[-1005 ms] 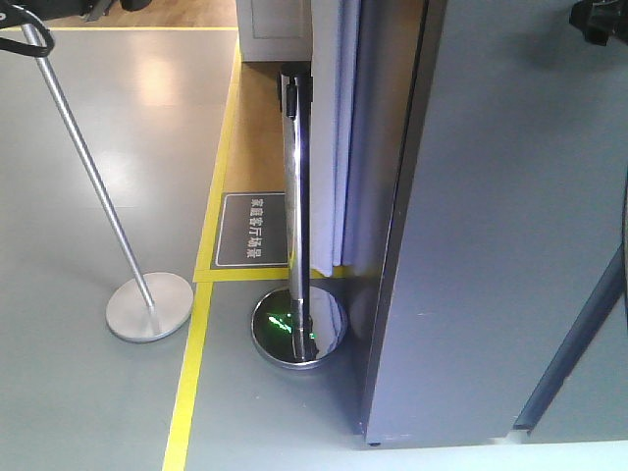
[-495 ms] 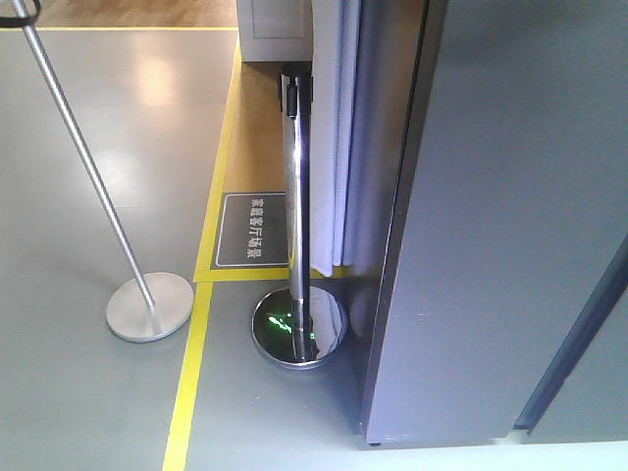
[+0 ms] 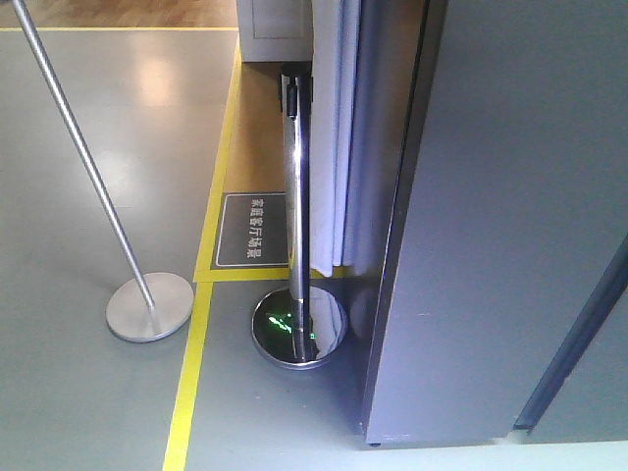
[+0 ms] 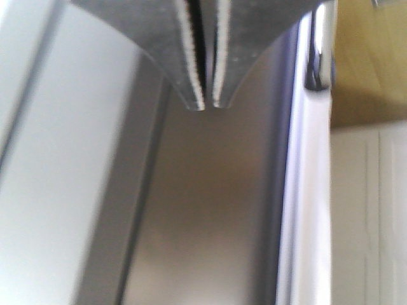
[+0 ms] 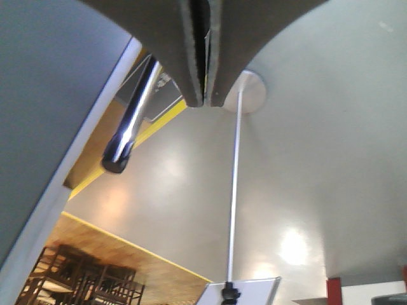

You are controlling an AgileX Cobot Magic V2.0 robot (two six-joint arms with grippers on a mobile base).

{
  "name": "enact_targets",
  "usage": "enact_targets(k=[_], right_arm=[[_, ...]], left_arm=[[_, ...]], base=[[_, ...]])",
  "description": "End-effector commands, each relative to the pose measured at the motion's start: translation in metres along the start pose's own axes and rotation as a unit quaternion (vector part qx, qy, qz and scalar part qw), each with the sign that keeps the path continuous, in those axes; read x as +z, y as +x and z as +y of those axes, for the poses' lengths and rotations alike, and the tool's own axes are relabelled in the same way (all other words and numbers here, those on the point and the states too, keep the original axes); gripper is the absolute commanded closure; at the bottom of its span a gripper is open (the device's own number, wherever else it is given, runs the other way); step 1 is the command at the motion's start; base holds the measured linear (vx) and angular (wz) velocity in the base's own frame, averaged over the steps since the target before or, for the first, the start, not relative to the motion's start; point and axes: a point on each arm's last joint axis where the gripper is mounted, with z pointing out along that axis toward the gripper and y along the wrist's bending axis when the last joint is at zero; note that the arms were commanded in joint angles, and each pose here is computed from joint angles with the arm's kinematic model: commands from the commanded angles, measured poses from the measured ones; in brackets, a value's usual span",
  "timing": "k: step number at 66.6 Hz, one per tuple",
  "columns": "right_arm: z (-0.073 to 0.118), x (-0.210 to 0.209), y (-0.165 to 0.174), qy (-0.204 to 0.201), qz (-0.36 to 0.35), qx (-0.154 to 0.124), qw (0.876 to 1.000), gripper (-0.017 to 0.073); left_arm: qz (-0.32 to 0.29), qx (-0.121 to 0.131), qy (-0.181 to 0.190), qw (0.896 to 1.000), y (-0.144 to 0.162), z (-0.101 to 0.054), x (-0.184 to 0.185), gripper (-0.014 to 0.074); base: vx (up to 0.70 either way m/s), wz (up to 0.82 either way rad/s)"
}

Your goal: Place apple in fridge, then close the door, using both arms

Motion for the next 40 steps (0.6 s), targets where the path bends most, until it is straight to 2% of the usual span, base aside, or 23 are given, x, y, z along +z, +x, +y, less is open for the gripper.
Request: enact_targets(k=[1, 10, 21, 24, 29, 35, 40], right_arm=[[0.017, -0.010, 0.009, 0.025, -0.041, -0.001, 0.999, 0.0564], [0.040, -0.012, 0.054, 0.046, -0.032, 0.015, 0.998, 0.0564], [0.074, -0.015, 0.118, 0.063, -0.010, 0.045, 0.997, 0.0564], [0.083, -0.016, 0.134, 0.063, -0.004, 0.045, 0.997, 0.0564], [0.096, -0.017, 0.159, 0.067, 0.005, 0.048, 0.997, 0.0564], [0.111, -0.017, 0.187, 0.069, 0.013, 0.055, 0.996, 0.0564], [0.117, -0.017, 0.203, 0.081, 0.013, 0.058, 0.995, 0.0564]], left_arm=[[-0.019, 0.027, -0.005, 0.999, -0.002, -0.013, -0.032, 0.0602], [-0.018, 0.037, -0.013, 0.999, 0.023, -0.023, -0.070, 0.0602], [0.004, 0.027, -0.021, 0.999, 0.080, -0.027, -0.115, 0.0602], [0.005, 0.026, -0.024, 0.999, 0.095, -0.028, -0.129, 0.0602], [0.017, 0.016, -0.035, 0.999, 0.128, -0.025, -0.144, 0.0602], [0.027, -0.011, -0.041, 0.999, 0.162, -0.022, -0.160, 0.0602], [0.028, -0.032, -0.054, 0.998, 0.184, -0.018, -0.170, 0.0602]], base=[[0.00, 0.00], [0.00, 0.00], [0.00, 0.00], [0.00, 0.00], [0.00, 0.00], [0.00, 0.00], [0.00, 0.00]])
